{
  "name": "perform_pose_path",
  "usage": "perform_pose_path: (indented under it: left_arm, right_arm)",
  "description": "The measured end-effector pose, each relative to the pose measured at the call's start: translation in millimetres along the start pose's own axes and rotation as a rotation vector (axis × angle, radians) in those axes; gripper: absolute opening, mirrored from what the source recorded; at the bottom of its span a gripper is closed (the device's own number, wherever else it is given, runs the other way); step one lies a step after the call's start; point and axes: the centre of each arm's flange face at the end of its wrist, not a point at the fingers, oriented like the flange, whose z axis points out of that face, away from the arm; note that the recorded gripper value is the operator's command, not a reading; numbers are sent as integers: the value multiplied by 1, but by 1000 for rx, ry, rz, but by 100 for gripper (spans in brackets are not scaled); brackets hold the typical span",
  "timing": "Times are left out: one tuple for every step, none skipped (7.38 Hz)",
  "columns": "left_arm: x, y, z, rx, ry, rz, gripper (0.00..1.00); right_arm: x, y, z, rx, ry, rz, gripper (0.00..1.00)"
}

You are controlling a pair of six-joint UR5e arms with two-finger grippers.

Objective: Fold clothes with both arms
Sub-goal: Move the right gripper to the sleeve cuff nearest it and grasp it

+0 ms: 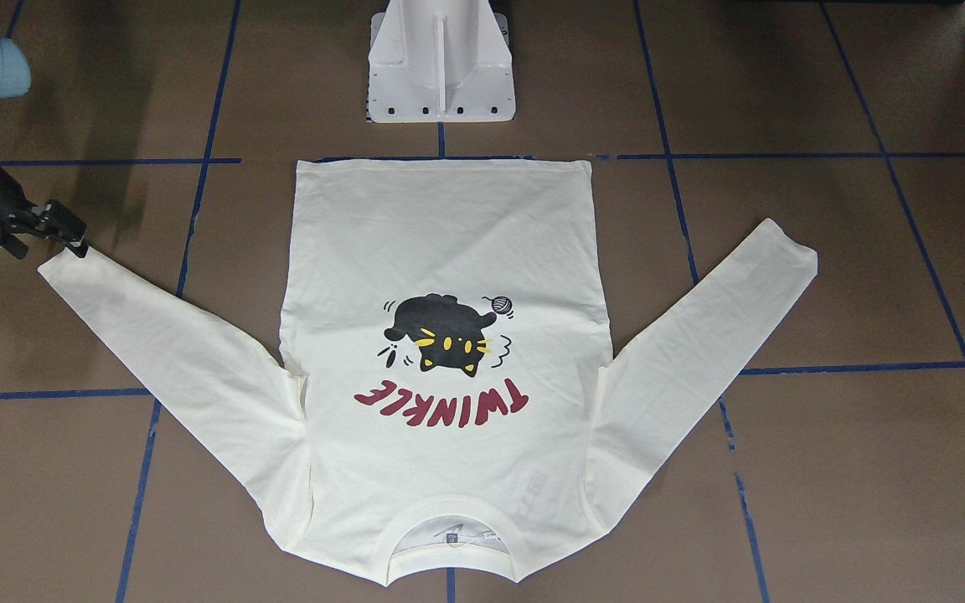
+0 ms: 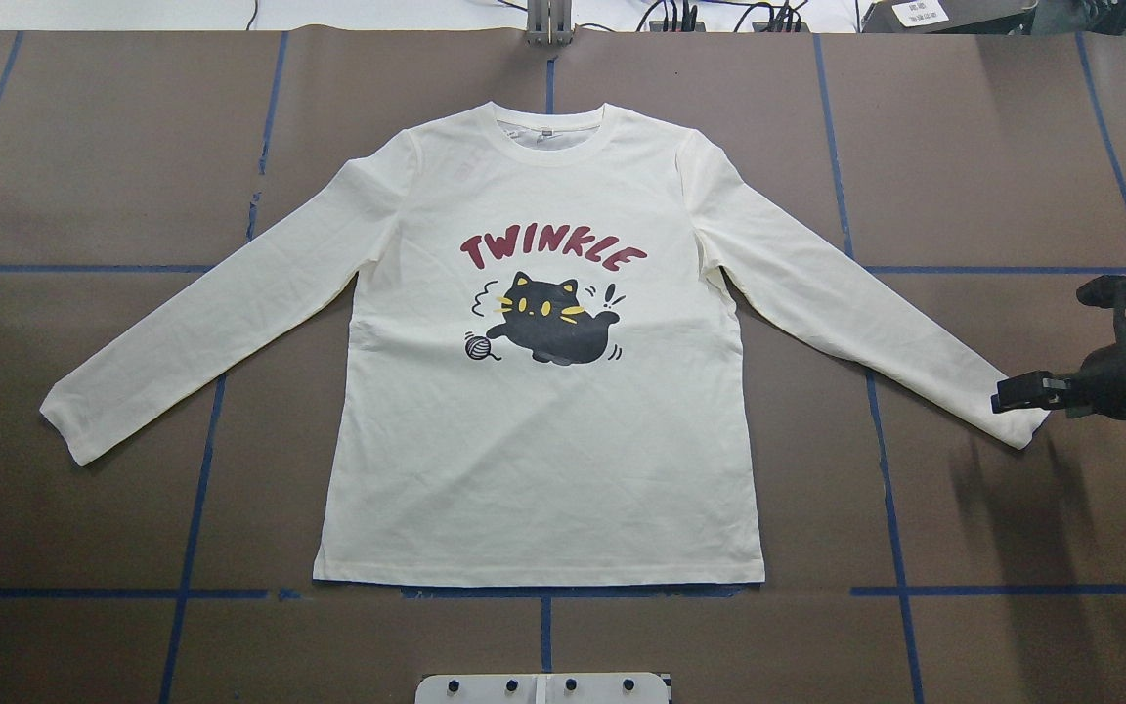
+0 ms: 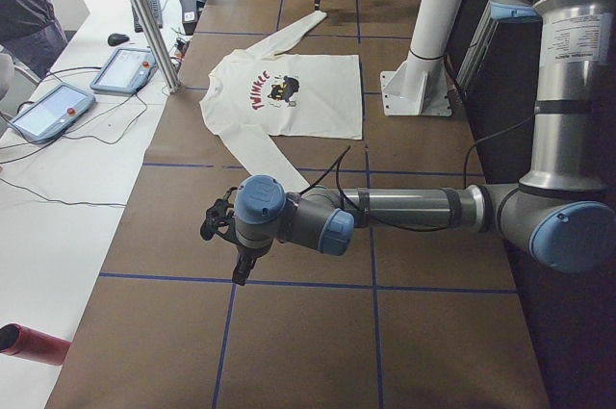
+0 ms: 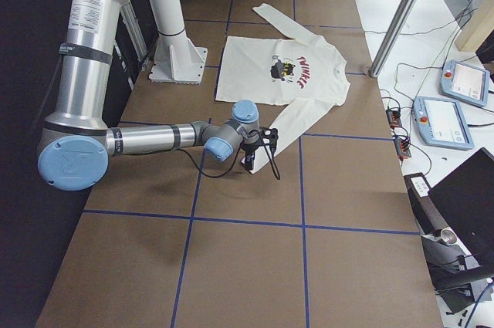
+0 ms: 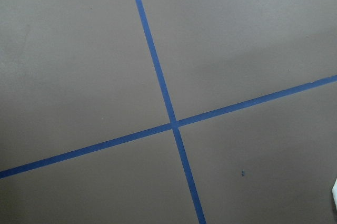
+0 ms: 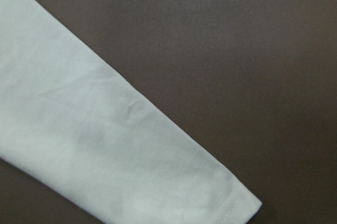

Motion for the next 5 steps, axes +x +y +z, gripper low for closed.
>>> perform_pose_path:
  left_arm:
    - [0,1,0,0,1,1,100]
    - [0,1,1,0,2,3,100]
    - [-2,2,2,-2,2,2,100]
    - [-4,4,4,-5,3,-1,100]
    - [-5,4,5,-7,5,-3,100]
  right_arm:
    - [1,4,7,-8,13,-1,100]
    - [5,5,13,-17,24,2,99]
    - [9,6,18,-23,33,6,82]
    - [11,7,20,-27,37,8,42]
    - [11,7,20,-31,35,8,16]
